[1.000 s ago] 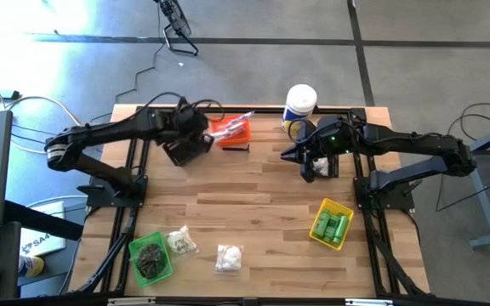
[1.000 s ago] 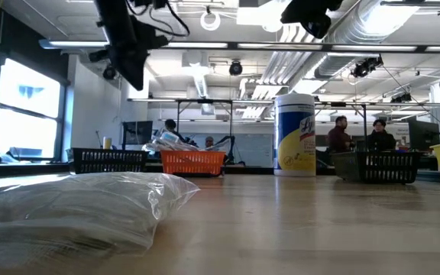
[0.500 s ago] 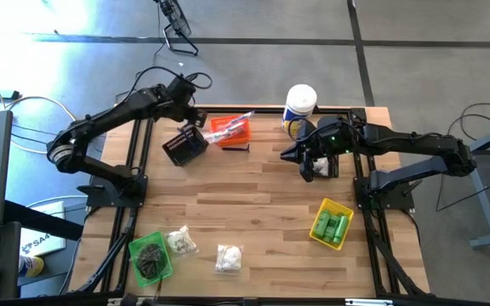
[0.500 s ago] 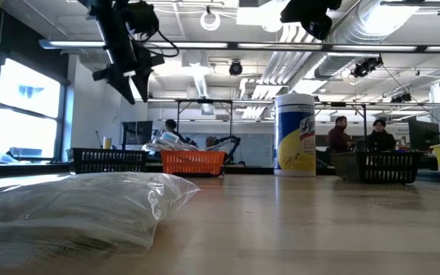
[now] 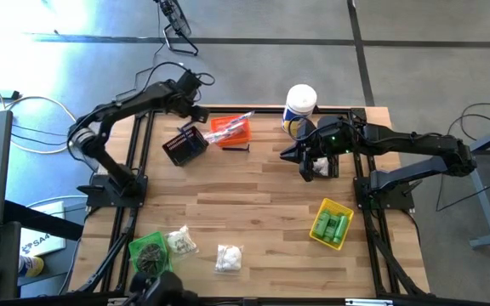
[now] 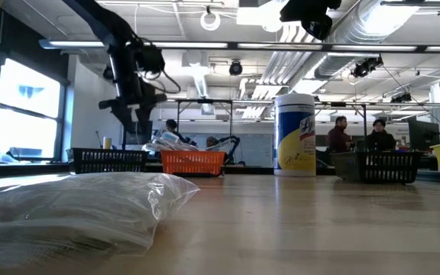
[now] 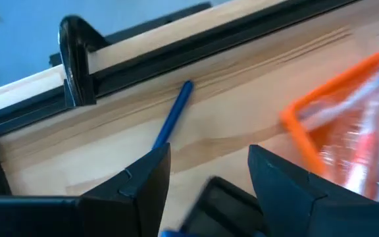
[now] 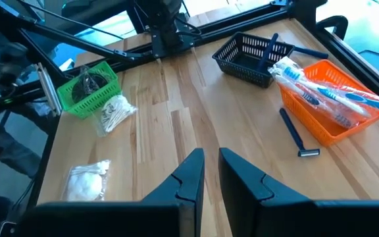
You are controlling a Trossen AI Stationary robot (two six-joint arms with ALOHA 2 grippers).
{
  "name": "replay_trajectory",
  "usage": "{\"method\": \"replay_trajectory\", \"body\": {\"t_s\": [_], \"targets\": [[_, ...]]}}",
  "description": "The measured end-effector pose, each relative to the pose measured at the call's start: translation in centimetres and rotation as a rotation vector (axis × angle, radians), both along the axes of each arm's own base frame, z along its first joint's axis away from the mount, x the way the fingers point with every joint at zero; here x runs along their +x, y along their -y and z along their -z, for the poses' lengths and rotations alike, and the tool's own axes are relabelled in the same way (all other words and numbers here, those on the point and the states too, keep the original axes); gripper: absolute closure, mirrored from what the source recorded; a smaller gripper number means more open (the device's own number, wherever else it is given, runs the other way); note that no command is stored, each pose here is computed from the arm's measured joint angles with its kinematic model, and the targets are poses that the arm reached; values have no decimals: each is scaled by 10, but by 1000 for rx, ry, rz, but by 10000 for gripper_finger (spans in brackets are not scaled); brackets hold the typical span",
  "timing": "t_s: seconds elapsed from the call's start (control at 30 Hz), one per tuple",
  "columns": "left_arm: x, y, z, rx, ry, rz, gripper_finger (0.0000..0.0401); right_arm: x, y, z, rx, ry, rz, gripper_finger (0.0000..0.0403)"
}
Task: Pick & Place Travel size toiletries
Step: Put the blue razor into the left black bin
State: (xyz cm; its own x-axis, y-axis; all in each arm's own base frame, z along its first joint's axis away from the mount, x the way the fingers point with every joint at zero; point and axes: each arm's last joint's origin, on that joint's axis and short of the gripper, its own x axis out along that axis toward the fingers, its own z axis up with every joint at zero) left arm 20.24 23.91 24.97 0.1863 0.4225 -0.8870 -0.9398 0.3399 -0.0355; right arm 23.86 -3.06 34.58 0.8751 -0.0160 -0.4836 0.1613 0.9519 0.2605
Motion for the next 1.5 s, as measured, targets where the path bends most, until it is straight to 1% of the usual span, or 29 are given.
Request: {"method": "replay_trajectory", "body": {"t_s": [0.1,0.3,0.43,0.57,0.73,0.97,1.07,1.23,1.37,1.5], "targets": [[2,-11,16,-21,-29,-1,201,0,0,0,0,0,0,365],[13,-25,35,1,-24,37,201,0,2,0,-1,0,8,365],[16,-30,50,-37,-34,42,201,-1,4,0,0,0,18,365],[16,-34,59,-54,-47,28,201,-1,4,0,2,0,15,365],[16,-41,68,-50,-43,12,201,-1,4,0,1,0,12,365],[13,-49,85,-71,-83,-18,201,-1,4,0,1,0,12,365],[15,-52,88,-56,-87,-23,201,-1,5,0,-1,-1,15,364],[15,-53,94,-61,-102,-23,202,-1,5,0,-4,-1,21,365],[16,-53,94,-58,-101,-23,220,-1,5,0,-3,-1,23,365],[16,-53,94,-59,-100,-22,257,-1,5,0,-3,-1,23,365]]}}
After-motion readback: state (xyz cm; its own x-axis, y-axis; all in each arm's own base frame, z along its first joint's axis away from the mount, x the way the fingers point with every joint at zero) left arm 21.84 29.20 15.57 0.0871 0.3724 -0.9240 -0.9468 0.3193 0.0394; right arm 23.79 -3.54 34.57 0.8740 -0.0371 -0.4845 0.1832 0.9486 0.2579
